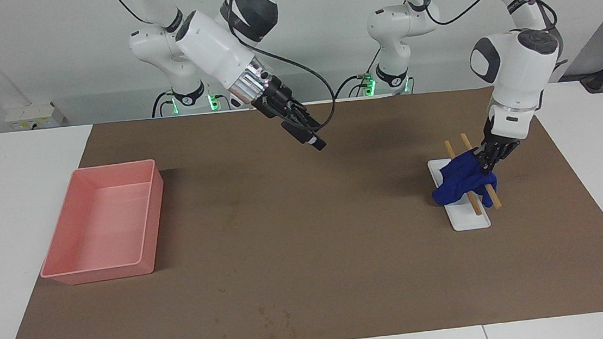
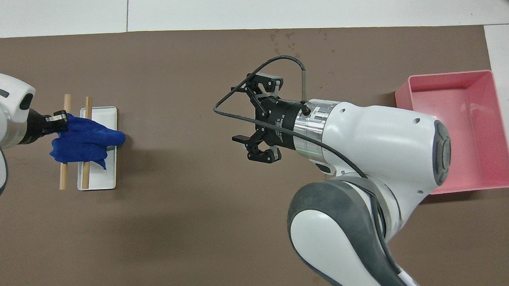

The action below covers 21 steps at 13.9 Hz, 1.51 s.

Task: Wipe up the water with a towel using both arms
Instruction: 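Lift the cloth with the left gripper while the right gripper reaches toward it, then grasp the blue cloth with the right gripper and open the left gripper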

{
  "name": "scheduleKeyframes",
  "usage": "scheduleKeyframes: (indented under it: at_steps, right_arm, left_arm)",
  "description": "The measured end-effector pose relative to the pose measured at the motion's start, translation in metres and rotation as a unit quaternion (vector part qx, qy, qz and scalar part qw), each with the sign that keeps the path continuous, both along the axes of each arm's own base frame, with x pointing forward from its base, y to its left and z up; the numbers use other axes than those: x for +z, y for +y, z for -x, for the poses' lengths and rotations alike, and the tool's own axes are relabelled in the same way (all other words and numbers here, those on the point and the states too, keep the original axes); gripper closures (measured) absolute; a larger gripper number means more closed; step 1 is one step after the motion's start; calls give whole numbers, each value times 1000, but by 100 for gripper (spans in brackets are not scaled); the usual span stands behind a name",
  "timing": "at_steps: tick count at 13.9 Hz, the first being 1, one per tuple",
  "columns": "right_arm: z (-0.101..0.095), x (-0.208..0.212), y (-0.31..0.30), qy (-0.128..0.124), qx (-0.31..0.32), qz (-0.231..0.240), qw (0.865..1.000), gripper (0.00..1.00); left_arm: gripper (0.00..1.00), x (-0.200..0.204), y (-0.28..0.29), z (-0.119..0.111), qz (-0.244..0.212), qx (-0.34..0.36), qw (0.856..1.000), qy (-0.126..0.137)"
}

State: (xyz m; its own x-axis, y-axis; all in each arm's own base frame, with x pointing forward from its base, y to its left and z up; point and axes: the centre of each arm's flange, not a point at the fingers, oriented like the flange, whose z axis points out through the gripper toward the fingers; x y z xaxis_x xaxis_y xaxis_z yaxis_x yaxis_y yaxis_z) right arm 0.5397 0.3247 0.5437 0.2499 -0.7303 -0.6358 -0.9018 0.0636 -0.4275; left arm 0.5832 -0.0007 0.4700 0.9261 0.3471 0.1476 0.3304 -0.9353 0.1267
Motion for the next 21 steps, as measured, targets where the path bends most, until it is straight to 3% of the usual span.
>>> scheduleKeyframes:
  at_steps: [3,5,7,9,11,13,16,21]
  right_arm:
    - [4,-14,22,13,-25,-16,999,0]
    - [10,-20,36,17,-15,-16,1000,0]
    - [20,-24,52,19,-1,-15,1000,0]
    - [27,-25,63,16,7,-15,1000,0]
    - [32,-25,70,13,10,-17,1000,0]
    - [32,-26,71,13,10,-17,1000,0]
    - [31,-25,70,13,9,-17,1000,0]
    - [33,-24,73,12,12,-19,1000,0]
  left_arm:
    - [93,45,-17,-4,77,134,988,15]
    - [93,68,-40,-4,129,230,964,30]
    - [93,91,-70,-3,179,321,929,47]
    - [93,109,-92,1,239,398,882,83]
    - [93,126,-106,9,285,439,843,121]
    - [93,139,-122,21,299,474,815,147]
    - [93,147,-166,41,294,495,796,187]
    - [93,154,-216,64,286,492,794,212]
